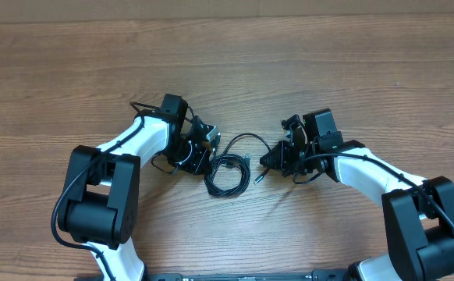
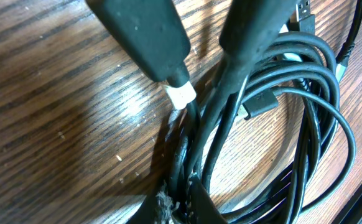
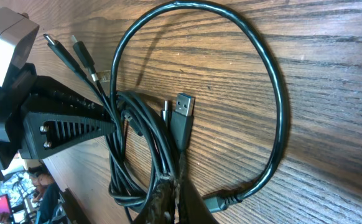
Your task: Untangle cables
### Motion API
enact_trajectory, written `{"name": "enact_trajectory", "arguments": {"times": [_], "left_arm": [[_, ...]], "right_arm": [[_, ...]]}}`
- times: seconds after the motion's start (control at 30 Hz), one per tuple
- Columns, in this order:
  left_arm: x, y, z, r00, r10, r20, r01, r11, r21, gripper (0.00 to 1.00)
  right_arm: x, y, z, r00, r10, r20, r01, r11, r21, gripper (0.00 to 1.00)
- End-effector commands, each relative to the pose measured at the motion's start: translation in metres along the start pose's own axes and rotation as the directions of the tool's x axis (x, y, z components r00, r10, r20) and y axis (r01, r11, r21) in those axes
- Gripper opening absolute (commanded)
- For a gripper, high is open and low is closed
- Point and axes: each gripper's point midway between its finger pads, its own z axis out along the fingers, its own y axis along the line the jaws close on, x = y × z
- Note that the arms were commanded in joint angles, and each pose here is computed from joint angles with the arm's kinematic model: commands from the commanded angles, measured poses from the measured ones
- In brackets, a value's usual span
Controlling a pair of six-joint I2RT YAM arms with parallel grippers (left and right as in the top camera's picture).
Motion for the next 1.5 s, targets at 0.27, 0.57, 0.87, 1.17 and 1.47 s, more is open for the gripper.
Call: {"name": "enact_trajectory", "arguments": {"times": [0.27, 0.57, 0.87, 1.17, 1.47], "left_arm": [[0.029, -0.010, 0.036, 0.985, 0.101, -0.141, -0.106, 0.994, -0.027, 0.08], [0.030, -0.011, 0.039, 0.981, 0.116, -0.155, -0.125, 0.991, -0.048, 0.08], [0.030, -0.011, 0.039, 0.981, 0.116, -0.155, -0.125, 0.991, -0.048, 0.09], [0.030, -0.011, 0.039, 0.981, 0.115, -0.157, -0.125, 0.991, -0.052, 0.09], [0.031, 0.018, 0.034, 0.986, 0.010, -0.165, -0.049, 0.972, -0.230, 0.06]], "right_arm": [[0.001, -0.005, 0.002, 1.000, -0.018, -0.001, 0.018, 1.000, 0.019, 0.04], [0.006, -0.025, 0.001, 1.000, 0.019, -0.003, -0.018, 0.992, 0.124, 0.04], [0.003, -0.080, -0.007, 0.984, 0.128, 0.120, -0.166, 0.899, 0.405, 0.04], [-0.003, -0.100, -0.014, 0.976, 0.118, 0.181, -0.195, 0.844, 0.500, 0.04], [-0.030, -0.123, -0.046, 0.944, 0.055, 0.325, -0.266, 0.712, 0.650, 0.04]]}}
